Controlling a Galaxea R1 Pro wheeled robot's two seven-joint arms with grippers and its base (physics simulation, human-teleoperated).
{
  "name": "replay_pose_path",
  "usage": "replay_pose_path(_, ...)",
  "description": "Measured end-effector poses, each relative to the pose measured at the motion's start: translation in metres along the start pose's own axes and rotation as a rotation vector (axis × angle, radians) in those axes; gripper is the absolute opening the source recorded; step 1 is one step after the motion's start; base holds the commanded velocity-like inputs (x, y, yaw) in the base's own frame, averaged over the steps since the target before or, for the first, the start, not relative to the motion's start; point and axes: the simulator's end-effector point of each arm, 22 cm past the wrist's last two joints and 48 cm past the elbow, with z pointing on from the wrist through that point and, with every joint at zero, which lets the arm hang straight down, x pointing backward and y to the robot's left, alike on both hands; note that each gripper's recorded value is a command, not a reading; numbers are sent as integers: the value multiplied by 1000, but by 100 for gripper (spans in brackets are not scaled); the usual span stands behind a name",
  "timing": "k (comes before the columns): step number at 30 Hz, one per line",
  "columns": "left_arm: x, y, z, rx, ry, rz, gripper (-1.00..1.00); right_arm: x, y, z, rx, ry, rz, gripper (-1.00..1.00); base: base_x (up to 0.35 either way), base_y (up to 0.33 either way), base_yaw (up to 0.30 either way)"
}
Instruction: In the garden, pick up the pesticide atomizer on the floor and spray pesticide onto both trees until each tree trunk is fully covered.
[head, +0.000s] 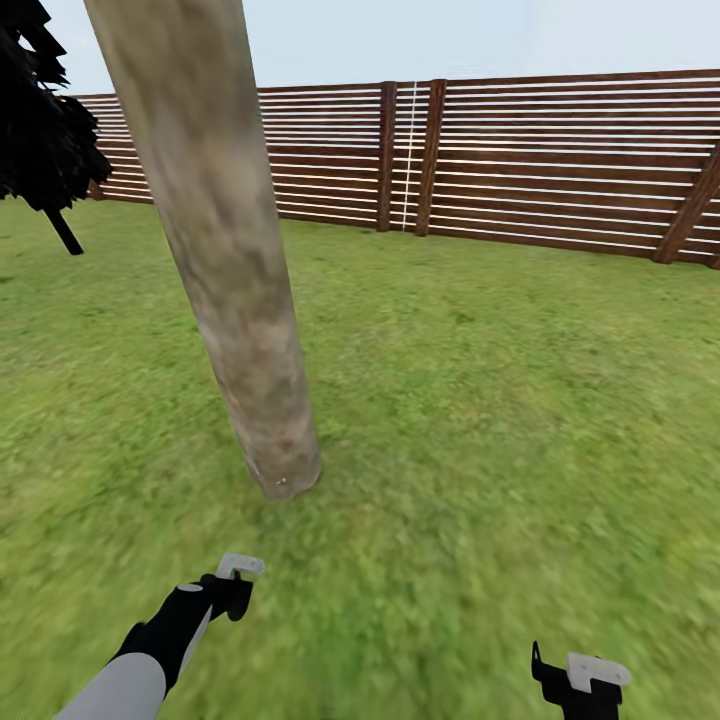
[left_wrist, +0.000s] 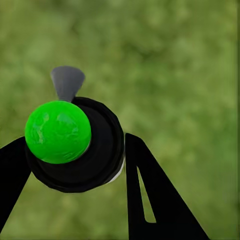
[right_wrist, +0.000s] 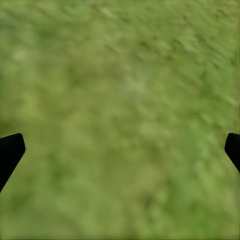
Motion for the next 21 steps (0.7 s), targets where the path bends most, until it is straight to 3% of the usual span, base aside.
replay_pose_path(5, 1, -1, 0, 2, 3, -4, -100, 0, 0, 0, 0, 0, 0, 100, 0, 0, 1)
replay_pose_path(21, 16, -1, 27, -2, -9, -7, -100, 32, 8, 15, -2, -2, 2, 100, 0, 0, 0)
